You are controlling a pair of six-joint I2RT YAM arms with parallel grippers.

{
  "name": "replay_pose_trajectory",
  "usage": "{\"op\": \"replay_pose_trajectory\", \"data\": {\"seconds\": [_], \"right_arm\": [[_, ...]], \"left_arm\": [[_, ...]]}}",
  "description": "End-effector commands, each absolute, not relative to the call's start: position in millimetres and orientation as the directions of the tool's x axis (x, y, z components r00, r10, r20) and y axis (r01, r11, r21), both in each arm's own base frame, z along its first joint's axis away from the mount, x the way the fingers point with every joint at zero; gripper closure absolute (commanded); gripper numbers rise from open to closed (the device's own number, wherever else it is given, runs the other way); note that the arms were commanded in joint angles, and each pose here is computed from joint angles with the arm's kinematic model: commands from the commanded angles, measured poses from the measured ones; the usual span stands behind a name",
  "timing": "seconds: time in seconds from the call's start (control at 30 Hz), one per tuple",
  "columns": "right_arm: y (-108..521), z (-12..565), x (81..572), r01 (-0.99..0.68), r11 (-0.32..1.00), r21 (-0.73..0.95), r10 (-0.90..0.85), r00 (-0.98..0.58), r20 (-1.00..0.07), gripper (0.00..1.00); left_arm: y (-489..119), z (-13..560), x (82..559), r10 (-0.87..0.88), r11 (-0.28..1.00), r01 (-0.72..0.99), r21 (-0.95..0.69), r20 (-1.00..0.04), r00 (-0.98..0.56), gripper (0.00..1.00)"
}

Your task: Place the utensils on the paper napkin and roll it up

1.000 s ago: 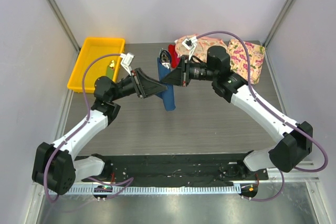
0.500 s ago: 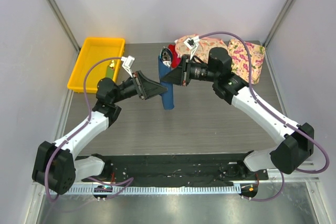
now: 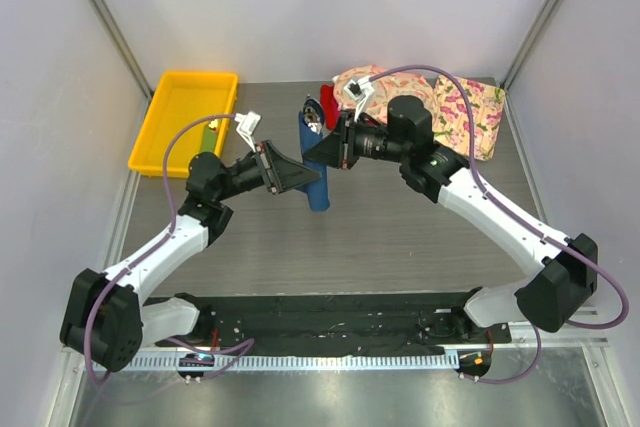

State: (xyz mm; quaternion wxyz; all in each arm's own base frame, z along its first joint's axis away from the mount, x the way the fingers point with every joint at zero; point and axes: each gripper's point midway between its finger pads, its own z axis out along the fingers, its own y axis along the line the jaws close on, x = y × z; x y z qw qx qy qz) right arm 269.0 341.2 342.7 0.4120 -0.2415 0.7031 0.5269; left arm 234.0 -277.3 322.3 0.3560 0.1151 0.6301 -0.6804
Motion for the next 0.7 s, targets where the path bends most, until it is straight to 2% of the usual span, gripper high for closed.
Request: {"op": "replay_pose_trajectory", "data": {"seconds": [0.0, 0.07, 0.13, 0.27, 0.3, 0.37, 0.4, 0.43, 0.5, 0.53, 0.67], "right_arm": [[329.9, 381.3, 277.0, -0.813, 0.397, 0.426, 0.154, -0.398, -0.904, 0.99], [330.3, 380.7, 276.9, -0.809, 0.406, 0.425, 0.157, -0.396, -0.905, 0.99], [330.5, 381.6, 276.2, -0.815, 0.409, 0.411, 0.153, -0.382, -0.911, 0.99], [332.9, 381.4, 271.8, -0.823, 0.386, 0.417, 0.143, -0.393, -0.908, 0.99], [335.0, 381.1, 267.9, -0.831, 0.362, 0.422, 0.133, -0.402, -0.906, 0.99], [336.3, 381.5, 263.7, -0.832, 0.341, 0.438, 0.131, -0.420, -0.898, 0.80], [336.2, 382.2, 261.4, -0.836, 0.324, 0.443, 0.130, -0.424, -0.896, 0.74], [335.2, 382.3, 258.6, -0.835, 0.311, 0.454, 0.132, -0.435, -0.891, 0.63], [334.6, 383.0, 254.4, -0.828, 0.278, 0.487, 0.134, -0.468, -0.873, 0.48], [332.7, 383.1, 251.1, -0.831, 0.250, 0.497, 0.127, -0.480, -0.868, 0.35], [329.6, 392.6, 243.3, -0.839, 0.165, 0.518, 0.141, -0.500, -0.854, 0.32]], "left_arm": [[-275.6, 323.2, 231.9, -0.350, 0.066, 0.629, -0.775, -0.608, -0.712, 0.67], [-275.9, 320.4, 237.4, -0.356, 0.092, 0.609, -0.788, -0.597, -0.719, 0.75], [-275.5, 313.5, 242.5, -0.349, 0.134, 0.584, -0.801, -0.590, -0.728, 0.78], [-274.3, 311.2, 242.5, -0.355, 0.141, 0.587, -0.797, -0.594, -0.722, 1.00], [-274.2, 312.6, 240.3, -0.354, 0.130, 0.600, -0.789, -0.602, -0.715, 1.00], [-274.1, 324.3, 232.6, -0.358, 0.078, 0.652, -0.754, -0.631, -0.688, 1.00], [-274.5, 323.0, 230.1, -0.350, 0.062, 0.664, -0.745, -0.639, -0.685, 1.00], [-275.1, 327.2, 226.4, -0.347, 0.037, 0.674, -0.738, -0.642, -0.684, 1.00], [-274.7, 341.2, 218.5, -0.346, -0.013, 0.733, -0.680, -0.685, -0.641, 1.00], [-275.1, 344.4, 217.2, -0.344, -0.027, 0.740, -0.672, -0.688, -0.639, 1.00], [-276.1, 357.5, 209.8, -0.334, -0.076, 0.779, -0.623, -0.720, -0.608, 1.00]]}}
